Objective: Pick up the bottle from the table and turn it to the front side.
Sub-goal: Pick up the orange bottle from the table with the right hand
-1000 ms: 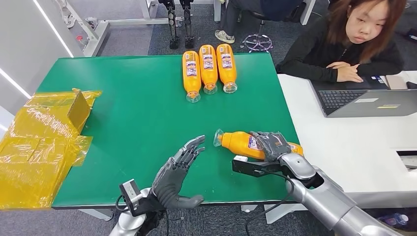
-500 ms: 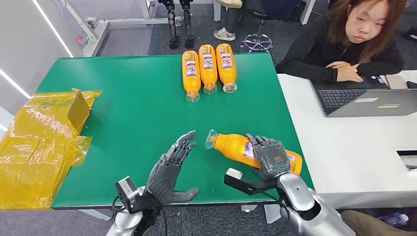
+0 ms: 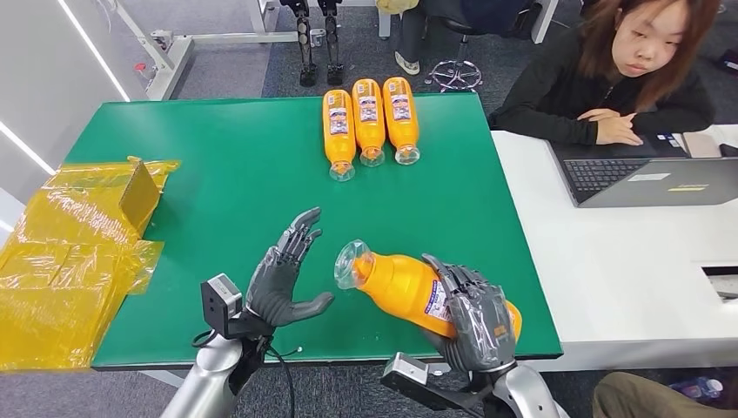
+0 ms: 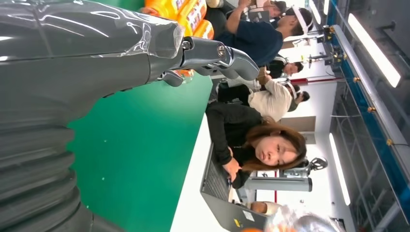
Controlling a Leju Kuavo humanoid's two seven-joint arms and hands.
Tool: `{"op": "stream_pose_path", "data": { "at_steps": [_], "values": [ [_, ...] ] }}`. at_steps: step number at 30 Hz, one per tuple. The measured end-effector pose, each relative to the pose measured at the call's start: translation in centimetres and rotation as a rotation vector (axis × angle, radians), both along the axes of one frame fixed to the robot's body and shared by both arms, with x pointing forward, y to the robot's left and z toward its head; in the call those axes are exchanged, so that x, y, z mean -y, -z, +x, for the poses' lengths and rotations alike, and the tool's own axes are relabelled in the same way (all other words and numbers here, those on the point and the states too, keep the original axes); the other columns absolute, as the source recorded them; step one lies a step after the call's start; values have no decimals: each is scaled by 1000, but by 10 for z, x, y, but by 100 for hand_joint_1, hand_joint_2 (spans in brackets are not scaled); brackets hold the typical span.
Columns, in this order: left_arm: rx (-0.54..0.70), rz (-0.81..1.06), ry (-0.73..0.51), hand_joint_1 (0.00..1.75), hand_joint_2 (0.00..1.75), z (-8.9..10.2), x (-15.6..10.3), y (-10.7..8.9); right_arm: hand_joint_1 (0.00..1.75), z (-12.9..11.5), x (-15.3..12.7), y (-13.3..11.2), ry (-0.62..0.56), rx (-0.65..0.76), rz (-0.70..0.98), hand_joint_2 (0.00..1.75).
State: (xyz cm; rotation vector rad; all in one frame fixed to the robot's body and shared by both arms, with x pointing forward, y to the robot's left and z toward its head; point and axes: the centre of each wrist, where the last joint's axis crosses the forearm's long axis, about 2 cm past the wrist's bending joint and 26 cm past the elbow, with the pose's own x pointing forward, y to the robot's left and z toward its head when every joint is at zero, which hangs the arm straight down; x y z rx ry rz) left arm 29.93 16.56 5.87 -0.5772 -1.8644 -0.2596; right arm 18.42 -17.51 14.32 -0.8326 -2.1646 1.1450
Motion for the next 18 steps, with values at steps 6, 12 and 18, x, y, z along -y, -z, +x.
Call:
{"op": "stream_pose_path", "data": {
  "at_steps": [6,12,18],
  "values": [
    [-23,-34,14,0,175,-2,-1,3,175,-3,-4,-3,-50,26,77,175],
    [-47,-101,61,0,175,-9,2,6,175,-2,-9,-3,-81,21,110,175],
    [-46,-185,119,0,175,-12,6,2,175,-1,-15,-1,-112,3,138,175]
  ]
}}
